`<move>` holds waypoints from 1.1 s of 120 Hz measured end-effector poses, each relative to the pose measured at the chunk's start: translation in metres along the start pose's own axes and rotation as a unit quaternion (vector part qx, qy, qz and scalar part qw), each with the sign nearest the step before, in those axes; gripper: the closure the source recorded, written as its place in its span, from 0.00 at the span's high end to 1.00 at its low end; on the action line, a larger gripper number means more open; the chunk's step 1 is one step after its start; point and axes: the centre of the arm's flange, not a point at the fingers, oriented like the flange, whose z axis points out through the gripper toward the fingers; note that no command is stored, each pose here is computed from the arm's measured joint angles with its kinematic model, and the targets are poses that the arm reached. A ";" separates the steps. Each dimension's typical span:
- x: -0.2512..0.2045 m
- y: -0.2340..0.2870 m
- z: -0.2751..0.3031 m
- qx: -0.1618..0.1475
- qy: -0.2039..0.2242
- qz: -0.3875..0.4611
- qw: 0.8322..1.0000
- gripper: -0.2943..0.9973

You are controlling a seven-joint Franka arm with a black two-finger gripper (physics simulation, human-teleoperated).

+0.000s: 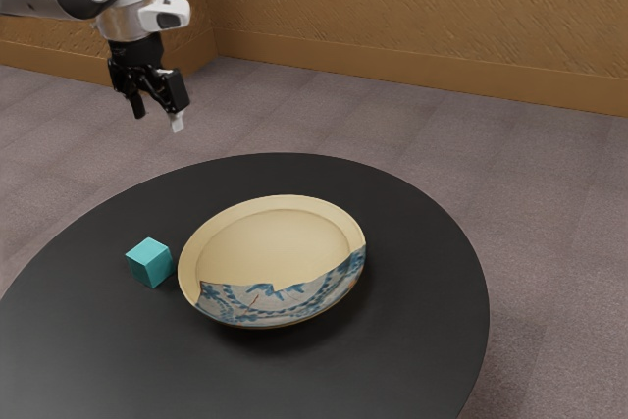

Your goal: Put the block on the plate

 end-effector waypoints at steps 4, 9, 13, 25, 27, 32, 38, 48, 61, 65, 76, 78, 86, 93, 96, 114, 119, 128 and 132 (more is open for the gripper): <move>-0.001 -0.004 0.001 0.000 -0.001 -0.001 1.000 0.77; -0.003 -0.009 0.005 -0.001 -0.005 -0.002 1.000 0.77; -0.005 -0.013 0.010 -0.002 -0.009 -0.003 1.000 0.77; -0.013 -0.022 0.049 -0.010 -0.039 -0.007 0.999 0.77; -0.014 -0.024 0.056 -0.011 -0.043 -0.008 0.999 0.77; -0.016 -0.029 0.074 -0.014 -0.052 -0.011 0.999 0.77; -0.020 -0.034 0.099 -0.017 -0.061 -0.014 0.998 0.77; -0.029 -0.042 0.139 -0.020 -0.070 -0.021 0.997 0.77; -0.036 -0.061 0.192 -0.021 -0.072 -0.036 0.997 0.77; -0.042 -0.070 0.206 -0.021 -0.070 -0.045 0.996 0.77; -0.061 -0.102 0.232 -0.017 -0.054 -0.074 0.996 0.77; -0.063 -0.107 0.236 -0.016 -0.051 -0.078 0.996 0.77; -0.064 -0.121 0.253 -0.012 -0.040 -0.079 0.996 0.77; -0.059 -0.120 0.263 -0.007 -0.030 -0.065 0.997 0.77; -0.055 -0.116 0.266 -0.006 -0.025 -0.055 0.998 0.77; -0.055 -0.106 0.281 -0.003 -0.014 -0.024 1.000 0.77; -0.056 -0.109 0.284 -0.002 -0.012 -0.020 1.000 0.77; -0.054 -0.111 0.289 -0.001 -0.009 -0.010 1.000 0.77; -0.053 -0.112 0.292 -0.001 -0.009 -0.005 1.000 0.77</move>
